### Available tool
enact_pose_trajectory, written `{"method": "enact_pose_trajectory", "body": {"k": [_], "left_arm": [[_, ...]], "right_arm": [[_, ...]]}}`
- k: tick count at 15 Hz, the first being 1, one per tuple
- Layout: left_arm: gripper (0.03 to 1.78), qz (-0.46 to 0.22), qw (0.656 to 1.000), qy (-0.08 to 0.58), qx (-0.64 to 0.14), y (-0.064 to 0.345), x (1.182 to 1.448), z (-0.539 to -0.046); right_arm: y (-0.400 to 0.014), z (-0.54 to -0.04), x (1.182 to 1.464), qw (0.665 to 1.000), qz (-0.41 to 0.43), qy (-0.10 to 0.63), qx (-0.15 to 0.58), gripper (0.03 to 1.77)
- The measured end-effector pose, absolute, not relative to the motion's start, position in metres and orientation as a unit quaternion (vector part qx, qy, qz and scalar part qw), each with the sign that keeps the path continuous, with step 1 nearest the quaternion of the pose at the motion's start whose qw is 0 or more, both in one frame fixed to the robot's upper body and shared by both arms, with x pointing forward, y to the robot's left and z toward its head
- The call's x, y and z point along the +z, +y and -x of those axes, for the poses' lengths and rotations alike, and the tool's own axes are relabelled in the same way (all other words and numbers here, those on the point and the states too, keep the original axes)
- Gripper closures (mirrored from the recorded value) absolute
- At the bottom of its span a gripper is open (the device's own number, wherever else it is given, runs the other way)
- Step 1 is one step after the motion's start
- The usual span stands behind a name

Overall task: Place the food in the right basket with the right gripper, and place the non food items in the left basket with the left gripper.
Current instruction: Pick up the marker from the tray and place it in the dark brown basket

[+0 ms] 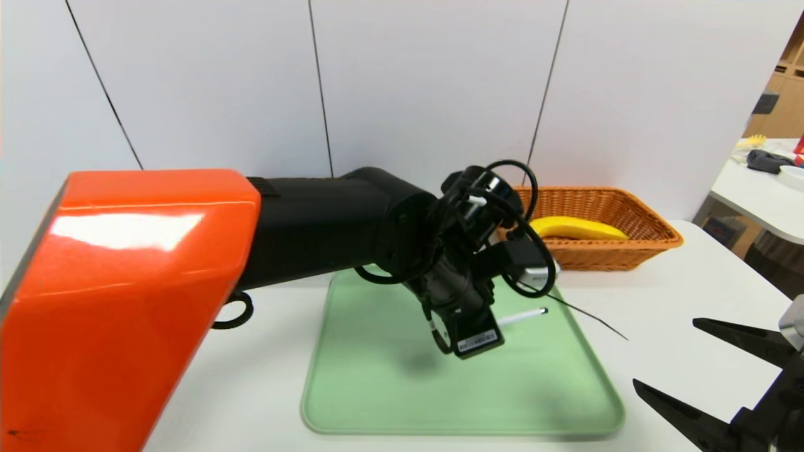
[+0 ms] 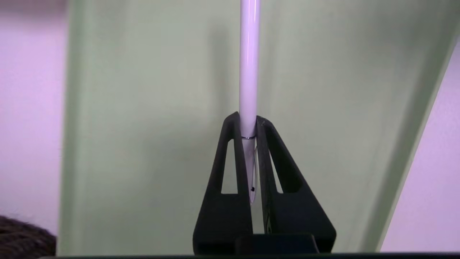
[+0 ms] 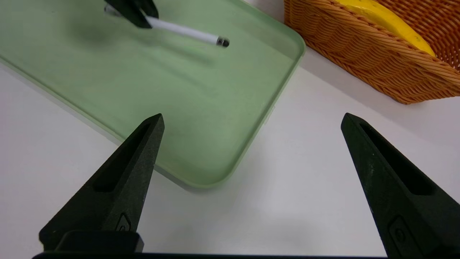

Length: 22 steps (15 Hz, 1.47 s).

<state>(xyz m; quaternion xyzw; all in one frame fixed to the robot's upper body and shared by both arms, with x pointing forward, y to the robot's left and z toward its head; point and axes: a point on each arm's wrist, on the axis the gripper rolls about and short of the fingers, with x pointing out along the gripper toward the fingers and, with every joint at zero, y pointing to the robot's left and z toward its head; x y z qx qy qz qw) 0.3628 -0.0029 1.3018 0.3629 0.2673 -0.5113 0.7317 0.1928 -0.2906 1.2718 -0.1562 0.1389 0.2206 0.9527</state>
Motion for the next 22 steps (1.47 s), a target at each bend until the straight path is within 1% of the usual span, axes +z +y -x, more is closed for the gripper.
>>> {"method": "enact_pose_trajectory", "body": {"k": [2, 5, 7, 9, 11, 13, 15, 18, 22], "left_arm": [[1.66, -0.334, 0.769, 0.235, -0.492, 0.000, 1.321, -0.365], [1.66, -0.309, 0.824, 0.177, -0.441, 0.003, 1.343, -0.371], [1.66, -0.280, 0.850, 0.156, -0.418, 0.006, 1.353, -0.371], [1.66, -0.252, 0.882, 0.130, -0.376, 0.007, 1.363, -0.372], [1.66, -0.224, 0.909, 0.088, -0.339, 0.006, 1.371, -0.375], [1.66, -0.195, 0.929, 0.054, -0.310, 0.007, 1.377, -0.375], [1.66, -0.179, 0.945, 0.039, -0.272, 0.012, 1.380, -0.377], [1.66, -0.179, 0.953, 0.049, -0.241, 0.033, 1.376, -0.390], [1.66, -0.187, 0.963, 0.063, -0.184, 0.077, 1.376, -0.420]], "right_arm": [[-0.290, -0.194, 1.272, 0.952, 0.157, 0.140, 0.222, 0.10], [-0.288, -0.196, 1.274, 0.952, 0.159, 0.140, 0.223, 0.10], [-0.288, -0.198, 1.276, 0.952, 0.158, 0.137, 0.223, 0.10], [-0.287, -0.199, 1.277, 0.952, 0.158, 0.137, 0.223, 0.10], [-0.287, -0.199, 1.277, 0.952, 0.158, 0.138, 0.224, 0.10], [-0.287, -0.200, 1.277, 0.952, 0.159, 0.138, 0.224, 0.10], [-0.286, -0.200, 1.279, 0.952, 0.158, 0.135, 0.224, 0.10], [-0.286, -0.201, 1.281, 0.952, 0.162, 0.130, 0.225, 0.10], [-0.285, -0.201, 1.282, 0.951, 0.168, 0.127, 0.227, 0.10]]}}
